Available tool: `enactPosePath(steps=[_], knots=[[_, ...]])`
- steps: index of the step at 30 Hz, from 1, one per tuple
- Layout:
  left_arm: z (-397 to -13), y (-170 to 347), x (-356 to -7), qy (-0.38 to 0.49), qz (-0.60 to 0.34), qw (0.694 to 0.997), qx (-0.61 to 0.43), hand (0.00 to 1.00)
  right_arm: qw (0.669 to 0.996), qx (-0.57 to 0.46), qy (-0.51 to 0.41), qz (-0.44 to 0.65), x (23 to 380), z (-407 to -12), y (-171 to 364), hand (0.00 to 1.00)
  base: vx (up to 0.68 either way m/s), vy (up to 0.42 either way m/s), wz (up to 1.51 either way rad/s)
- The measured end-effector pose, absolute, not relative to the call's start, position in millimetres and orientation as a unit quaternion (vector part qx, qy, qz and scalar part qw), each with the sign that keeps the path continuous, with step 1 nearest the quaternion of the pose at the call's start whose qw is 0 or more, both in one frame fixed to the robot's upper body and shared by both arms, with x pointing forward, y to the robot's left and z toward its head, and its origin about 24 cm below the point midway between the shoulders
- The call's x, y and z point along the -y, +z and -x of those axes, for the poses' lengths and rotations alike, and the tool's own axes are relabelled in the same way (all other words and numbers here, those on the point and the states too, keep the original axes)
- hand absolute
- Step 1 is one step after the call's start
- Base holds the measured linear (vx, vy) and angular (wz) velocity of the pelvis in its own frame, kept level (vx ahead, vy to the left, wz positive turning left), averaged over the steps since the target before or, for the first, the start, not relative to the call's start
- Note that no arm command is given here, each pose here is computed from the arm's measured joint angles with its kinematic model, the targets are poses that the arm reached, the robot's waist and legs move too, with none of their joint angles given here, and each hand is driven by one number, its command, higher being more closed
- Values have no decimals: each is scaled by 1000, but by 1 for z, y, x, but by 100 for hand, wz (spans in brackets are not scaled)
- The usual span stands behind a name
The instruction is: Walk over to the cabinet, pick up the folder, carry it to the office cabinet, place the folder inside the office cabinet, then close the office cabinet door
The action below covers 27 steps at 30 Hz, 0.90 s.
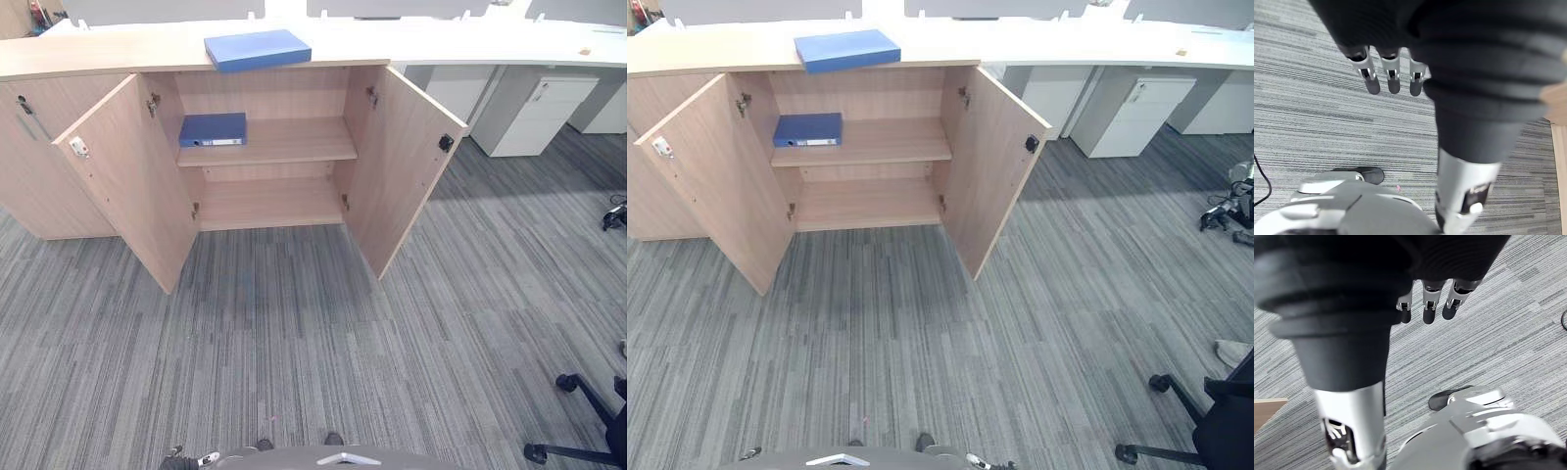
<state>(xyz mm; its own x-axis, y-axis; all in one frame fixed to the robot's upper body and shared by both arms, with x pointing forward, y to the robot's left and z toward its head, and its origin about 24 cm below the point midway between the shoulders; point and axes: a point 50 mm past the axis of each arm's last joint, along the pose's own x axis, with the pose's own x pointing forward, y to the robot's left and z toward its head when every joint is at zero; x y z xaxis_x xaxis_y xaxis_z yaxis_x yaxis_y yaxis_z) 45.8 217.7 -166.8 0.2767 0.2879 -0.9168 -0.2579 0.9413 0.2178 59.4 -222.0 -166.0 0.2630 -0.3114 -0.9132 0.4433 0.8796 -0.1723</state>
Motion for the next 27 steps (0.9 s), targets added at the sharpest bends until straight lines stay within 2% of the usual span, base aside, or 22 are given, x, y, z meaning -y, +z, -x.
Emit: enactPosePath(steps=[6, 27], knots=[[-56, -166, -216, 165, -12, 805, -570, 0, 801, -546, -236, -65, 221, -77, -164, 0, 41, -2, 3], [-56, -167, -216, 162, -16, 805, -571, 0, 803, -547, -231, -58, 221, -78, -164, 0, -36, -16, -3]])
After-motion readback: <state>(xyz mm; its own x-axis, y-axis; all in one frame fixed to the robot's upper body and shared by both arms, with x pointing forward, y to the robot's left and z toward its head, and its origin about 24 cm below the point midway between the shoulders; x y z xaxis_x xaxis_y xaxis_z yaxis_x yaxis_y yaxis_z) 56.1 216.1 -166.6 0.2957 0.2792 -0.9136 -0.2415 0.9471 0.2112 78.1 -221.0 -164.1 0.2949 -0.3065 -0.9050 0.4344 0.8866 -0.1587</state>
